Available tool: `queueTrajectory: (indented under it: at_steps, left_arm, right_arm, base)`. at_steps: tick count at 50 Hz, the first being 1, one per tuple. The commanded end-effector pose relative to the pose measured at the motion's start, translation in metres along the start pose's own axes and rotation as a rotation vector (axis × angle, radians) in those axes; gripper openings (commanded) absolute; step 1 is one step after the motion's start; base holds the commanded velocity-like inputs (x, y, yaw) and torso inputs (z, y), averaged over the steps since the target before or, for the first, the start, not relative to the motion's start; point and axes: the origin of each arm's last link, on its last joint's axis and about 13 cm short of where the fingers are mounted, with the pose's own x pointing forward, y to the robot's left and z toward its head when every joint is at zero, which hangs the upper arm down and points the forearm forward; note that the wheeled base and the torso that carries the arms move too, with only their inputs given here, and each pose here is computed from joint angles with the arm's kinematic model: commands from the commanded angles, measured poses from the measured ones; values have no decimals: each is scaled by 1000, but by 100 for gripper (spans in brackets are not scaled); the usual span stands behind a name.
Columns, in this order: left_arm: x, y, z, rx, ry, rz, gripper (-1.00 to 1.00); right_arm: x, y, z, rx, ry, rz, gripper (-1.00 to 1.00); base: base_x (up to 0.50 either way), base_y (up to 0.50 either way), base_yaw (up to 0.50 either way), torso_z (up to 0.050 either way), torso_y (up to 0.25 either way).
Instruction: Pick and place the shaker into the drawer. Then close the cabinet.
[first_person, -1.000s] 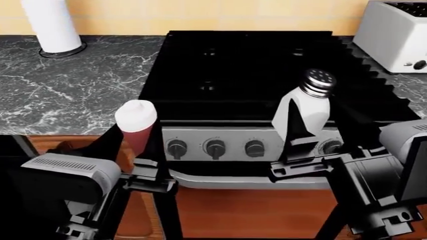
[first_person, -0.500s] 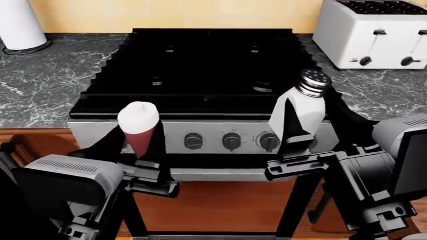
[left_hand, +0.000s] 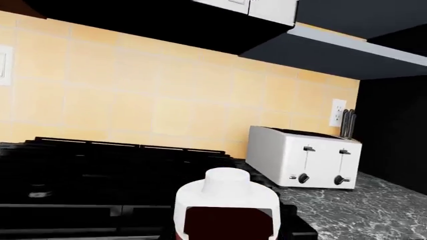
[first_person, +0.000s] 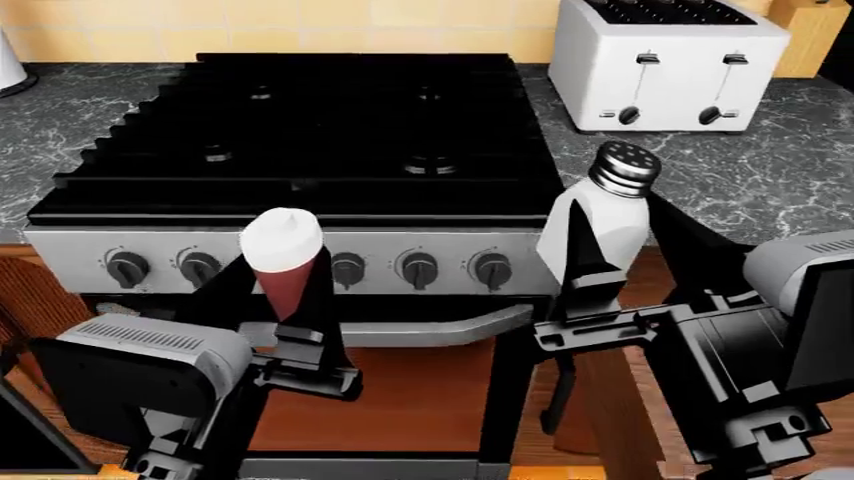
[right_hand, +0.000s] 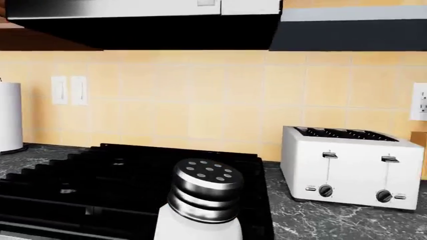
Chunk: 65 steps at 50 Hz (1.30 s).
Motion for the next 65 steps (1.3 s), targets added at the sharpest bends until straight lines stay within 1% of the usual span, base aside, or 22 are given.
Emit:
queueTrajectory:
  at_steps: [1, 47, 65]
  left_arm:
    - [0, -1, 0, -12, 1, -4, -100]
    - [-1, -3, -3, -14, 9, -15, -100]
    - [0, -3, -1, -15, -3, -12, -100]
  right_arm:
    - [1, -1, -1, -9, -7, -6, -100]
    - [-1, -1, -6, -4, 9, -1, -100]
    - [1, 0, -6, -8, 7, 2, -100]
  base:
    - [-83, -500, 0, 0, 0]
    - [-36, -500, 0, 0, 0]
    - [-11, -500, 0, 1, 1]
